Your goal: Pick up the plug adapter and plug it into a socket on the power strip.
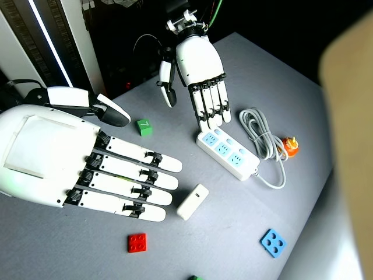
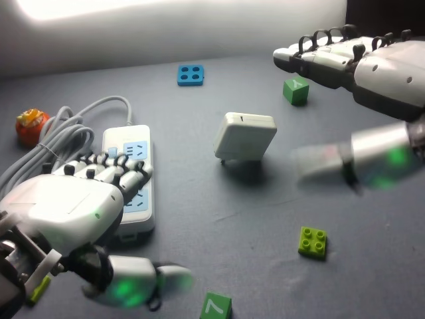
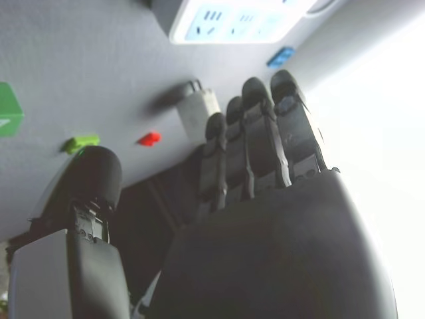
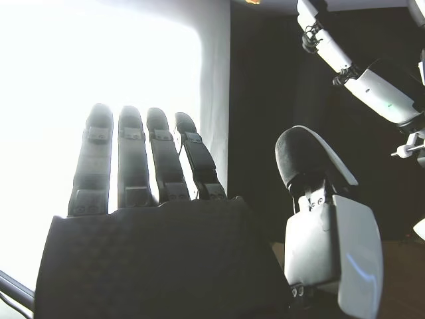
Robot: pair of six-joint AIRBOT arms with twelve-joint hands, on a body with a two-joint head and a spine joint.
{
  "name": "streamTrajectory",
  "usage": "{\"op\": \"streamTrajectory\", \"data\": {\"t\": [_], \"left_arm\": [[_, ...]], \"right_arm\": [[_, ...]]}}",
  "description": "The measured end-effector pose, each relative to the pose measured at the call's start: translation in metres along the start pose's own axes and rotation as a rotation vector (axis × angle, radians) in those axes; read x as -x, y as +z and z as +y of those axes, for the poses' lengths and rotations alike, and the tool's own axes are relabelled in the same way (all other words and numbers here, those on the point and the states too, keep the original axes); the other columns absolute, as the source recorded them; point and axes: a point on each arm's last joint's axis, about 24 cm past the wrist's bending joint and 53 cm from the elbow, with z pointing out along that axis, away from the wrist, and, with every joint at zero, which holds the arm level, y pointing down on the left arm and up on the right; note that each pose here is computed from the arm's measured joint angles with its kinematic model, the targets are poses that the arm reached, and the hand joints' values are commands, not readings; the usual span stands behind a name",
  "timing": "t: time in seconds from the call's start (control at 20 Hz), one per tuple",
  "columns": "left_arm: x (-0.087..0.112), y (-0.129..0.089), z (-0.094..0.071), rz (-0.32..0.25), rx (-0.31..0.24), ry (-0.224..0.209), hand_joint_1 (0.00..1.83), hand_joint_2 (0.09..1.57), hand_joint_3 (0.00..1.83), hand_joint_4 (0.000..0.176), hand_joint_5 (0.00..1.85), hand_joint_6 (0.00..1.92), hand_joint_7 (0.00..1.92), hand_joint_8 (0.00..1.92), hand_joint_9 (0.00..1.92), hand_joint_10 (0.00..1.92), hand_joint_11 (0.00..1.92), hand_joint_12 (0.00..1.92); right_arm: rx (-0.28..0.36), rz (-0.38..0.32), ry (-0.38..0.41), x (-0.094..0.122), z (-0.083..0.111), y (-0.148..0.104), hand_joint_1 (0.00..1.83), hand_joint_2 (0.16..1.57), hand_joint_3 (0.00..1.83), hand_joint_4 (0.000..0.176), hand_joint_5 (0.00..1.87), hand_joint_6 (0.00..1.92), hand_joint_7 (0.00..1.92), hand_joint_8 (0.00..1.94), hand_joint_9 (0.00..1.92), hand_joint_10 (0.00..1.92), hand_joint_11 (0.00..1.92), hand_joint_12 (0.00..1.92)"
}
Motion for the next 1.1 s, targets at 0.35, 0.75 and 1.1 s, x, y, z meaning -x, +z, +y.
{"op": "streamTrajectory", "data": {"t": [0.35,0.75,1.1], "left_arm": [[-0.012,-0.002,0.004,0.037,-0.002,0.041,0.14,0.94,0.0,0.0,0.0,0.0,0.0,0.0,0.0,0.0,0.0,0.0],[-0.034,0.01,0.02,0.084,0.023,0.084,0.11,0.97,0.01,0.0,0.0,0.0,0.0,0.0,0.0,0.0,0.0,0.0],[-0.037,0.021,0.026,0.084,0.037,0.085,0.24,0.97,0.01,0.0,0.0,0.0,0.0,0.0,0.0,0.0,0.0,0.0]], "right_arm": [[0.0,0.004,0.006,-0.001,0.0,0.001,0.43,0.83,0.02,0.0,0.0,0.0,0.0,0.0,0.0,0.0,0.0,0.0],[-0.062,0.032,0.159,0.016,-0.027,0.018,0.48,0.84,0.01,0.0,0.0,0.0,0.0,0.0,0.0,0.0,0.0,0.0],[-0.064,0.077,0.234,0.023,-0.032,0.05,0.65,0.87,0.02,0.0,0.0,0.0,0.0,0.0,0.0,0.0,0.0,0.0]]}}
